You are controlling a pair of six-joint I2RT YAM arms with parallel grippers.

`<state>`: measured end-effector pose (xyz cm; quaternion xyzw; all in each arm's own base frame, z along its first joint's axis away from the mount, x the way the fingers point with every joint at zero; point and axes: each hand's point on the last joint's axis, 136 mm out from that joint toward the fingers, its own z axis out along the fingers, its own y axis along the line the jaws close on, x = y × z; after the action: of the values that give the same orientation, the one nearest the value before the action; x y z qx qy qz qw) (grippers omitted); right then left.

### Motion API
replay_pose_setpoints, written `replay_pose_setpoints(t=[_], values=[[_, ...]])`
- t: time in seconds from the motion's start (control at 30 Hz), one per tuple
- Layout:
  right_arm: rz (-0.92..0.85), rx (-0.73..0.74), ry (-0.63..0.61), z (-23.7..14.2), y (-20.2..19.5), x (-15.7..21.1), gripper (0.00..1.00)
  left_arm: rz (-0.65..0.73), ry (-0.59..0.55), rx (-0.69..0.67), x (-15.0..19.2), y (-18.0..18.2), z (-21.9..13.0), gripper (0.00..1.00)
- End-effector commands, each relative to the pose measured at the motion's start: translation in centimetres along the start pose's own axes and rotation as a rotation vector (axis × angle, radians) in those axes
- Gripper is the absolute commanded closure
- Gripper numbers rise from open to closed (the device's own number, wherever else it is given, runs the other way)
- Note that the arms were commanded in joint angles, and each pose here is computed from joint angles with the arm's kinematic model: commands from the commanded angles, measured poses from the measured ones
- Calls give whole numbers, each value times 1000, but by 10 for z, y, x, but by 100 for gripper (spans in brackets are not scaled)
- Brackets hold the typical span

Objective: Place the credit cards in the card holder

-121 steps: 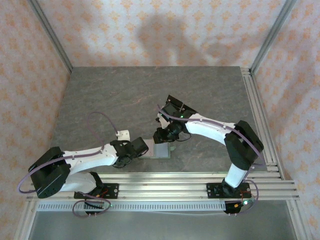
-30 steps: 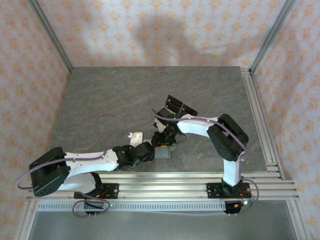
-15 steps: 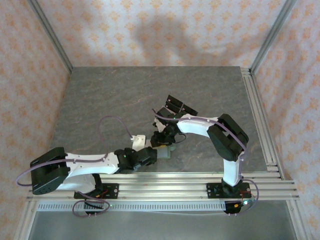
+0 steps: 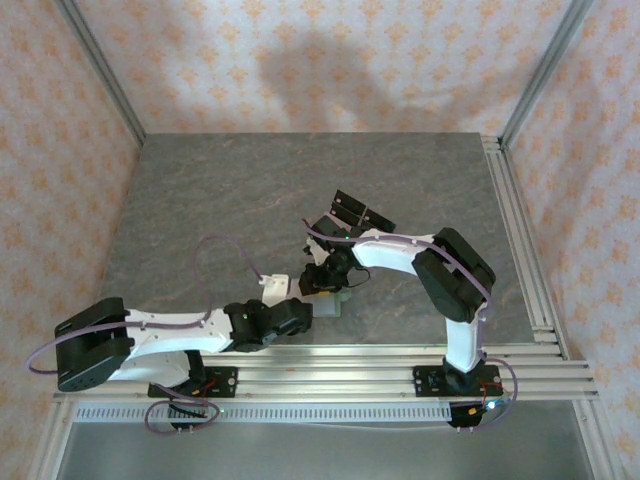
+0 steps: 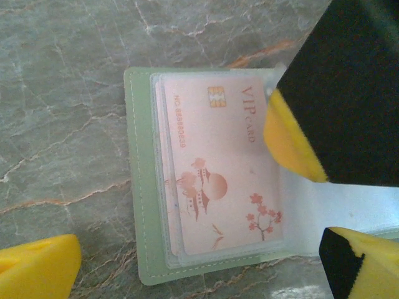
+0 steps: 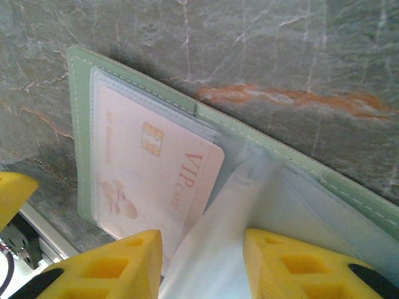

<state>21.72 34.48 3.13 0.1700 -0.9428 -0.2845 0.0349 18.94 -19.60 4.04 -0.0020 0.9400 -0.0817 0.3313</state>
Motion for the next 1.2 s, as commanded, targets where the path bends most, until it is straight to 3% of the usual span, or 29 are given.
replay_pose_setpoints(t=[0.0,0.63,0.93,1.17], values=[[18,39,34,12,-8,6,60,14,-5,4,1,-5,4,0],[9,34,28,4,-3,6,60,40,2,-178,3,13,16,0],[45,64,-135,-36,2,-12,58,31,4,-185,5,17,15,0],[76,91,-158,-40,-10,-4,57,29,-2,-184,3,18,14,0]])
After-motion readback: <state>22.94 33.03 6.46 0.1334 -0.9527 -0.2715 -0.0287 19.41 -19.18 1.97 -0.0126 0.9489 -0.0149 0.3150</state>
